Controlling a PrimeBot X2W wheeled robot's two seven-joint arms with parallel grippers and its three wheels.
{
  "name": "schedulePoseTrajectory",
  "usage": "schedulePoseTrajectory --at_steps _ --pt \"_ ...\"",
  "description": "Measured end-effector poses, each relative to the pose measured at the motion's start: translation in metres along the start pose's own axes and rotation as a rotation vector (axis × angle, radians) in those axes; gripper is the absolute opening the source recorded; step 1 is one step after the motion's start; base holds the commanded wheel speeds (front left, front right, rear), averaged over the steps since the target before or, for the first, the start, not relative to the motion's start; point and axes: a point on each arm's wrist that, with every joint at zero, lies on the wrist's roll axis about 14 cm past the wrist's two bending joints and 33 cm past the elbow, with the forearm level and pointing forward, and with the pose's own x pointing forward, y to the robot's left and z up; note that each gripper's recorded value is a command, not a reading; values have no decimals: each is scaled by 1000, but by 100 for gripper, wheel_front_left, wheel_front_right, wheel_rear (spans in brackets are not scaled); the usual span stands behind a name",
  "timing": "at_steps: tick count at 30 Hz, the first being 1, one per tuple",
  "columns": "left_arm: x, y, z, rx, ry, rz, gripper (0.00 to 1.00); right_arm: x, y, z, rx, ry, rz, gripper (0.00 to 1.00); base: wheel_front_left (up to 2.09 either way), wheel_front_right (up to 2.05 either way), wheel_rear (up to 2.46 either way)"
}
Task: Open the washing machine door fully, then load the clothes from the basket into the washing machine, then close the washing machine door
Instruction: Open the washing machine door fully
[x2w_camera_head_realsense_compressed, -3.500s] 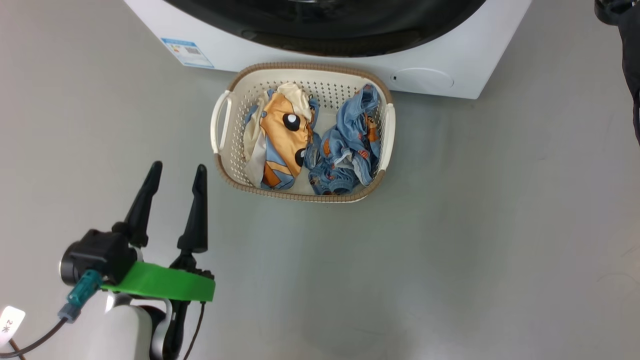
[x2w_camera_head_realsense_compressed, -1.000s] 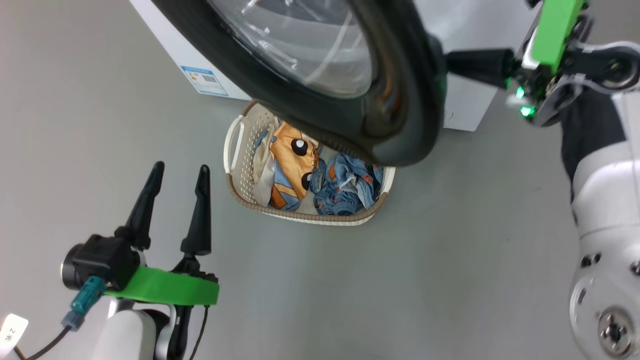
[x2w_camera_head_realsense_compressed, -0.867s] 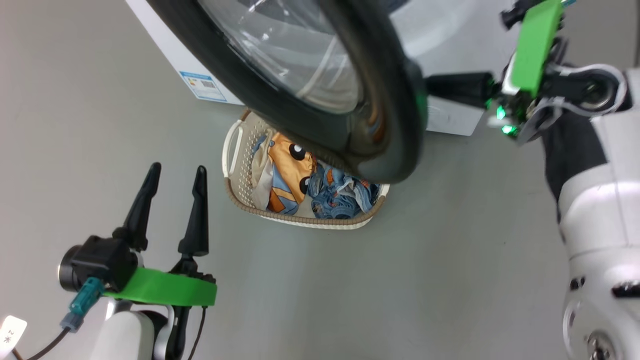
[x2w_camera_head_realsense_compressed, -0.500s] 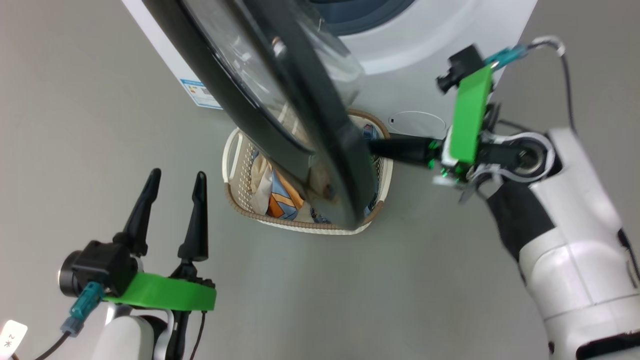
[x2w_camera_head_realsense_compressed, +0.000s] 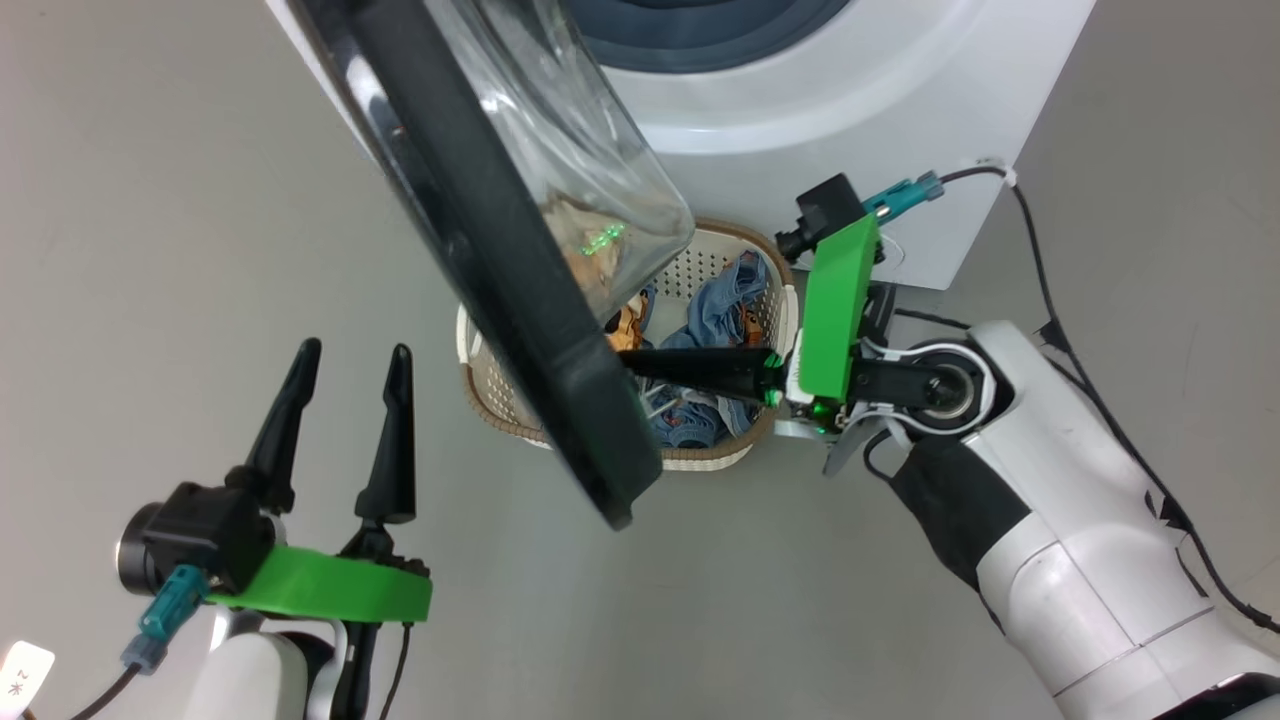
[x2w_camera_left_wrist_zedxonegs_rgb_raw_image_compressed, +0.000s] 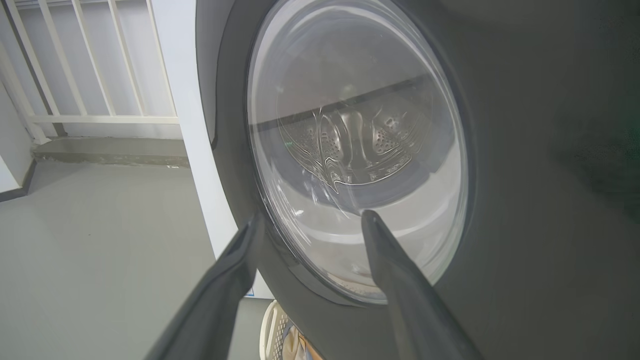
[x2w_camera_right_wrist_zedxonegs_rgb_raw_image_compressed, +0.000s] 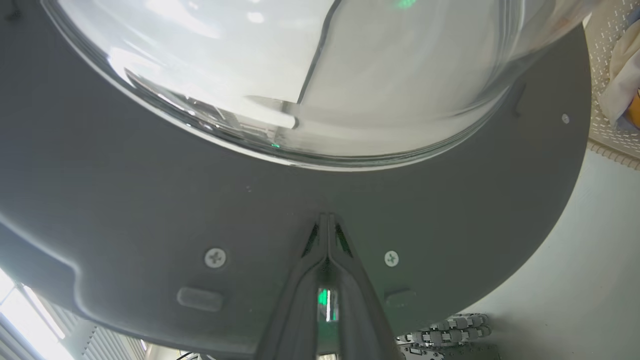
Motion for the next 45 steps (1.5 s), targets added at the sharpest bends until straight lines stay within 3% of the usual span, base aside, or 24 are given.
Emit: schedulePoseTrajectory --at_steps 13,29,30,32,33,34,42,43,45 --pt "2 -6 6 -1 -20 -21 100 -7 8 8 31 -109 19 0 0 0 0" --pt "-10 -19 12 7 -35 -68 100 -89 -11 16 49 -431 -60 0 0 0 0" --pt "-11 -19 11 8 -34 -70 100 -94 -11 15 47 -454 -66 15 0 0 0" --pt "-14 -20 11 5 -33 -72 100 -106 -13 16 41 -511 -81 32 0 0 0" --pt "-16 -21 11 2 -32 -74 100 -112 -15 15 36 -536 -93 51 0 0 0" --pt "-17 -22 11 0 -31 -76 100 -118 -17 14 26 -558 -107 100 0 0 0" --pt "-22 -29 11 -11 -32 -103 100 -158 -13 17 -113 -749 -203 100 0 0 0" --pt "-21 -32 13 -13 -39 -111 100 -171 -8 21 -182 -813 -234 100 0 0 0" --pt "-20 -33 14 -15 -41 -114 100 -177 -6 23 -217 -839 -251 100 0 0 0"
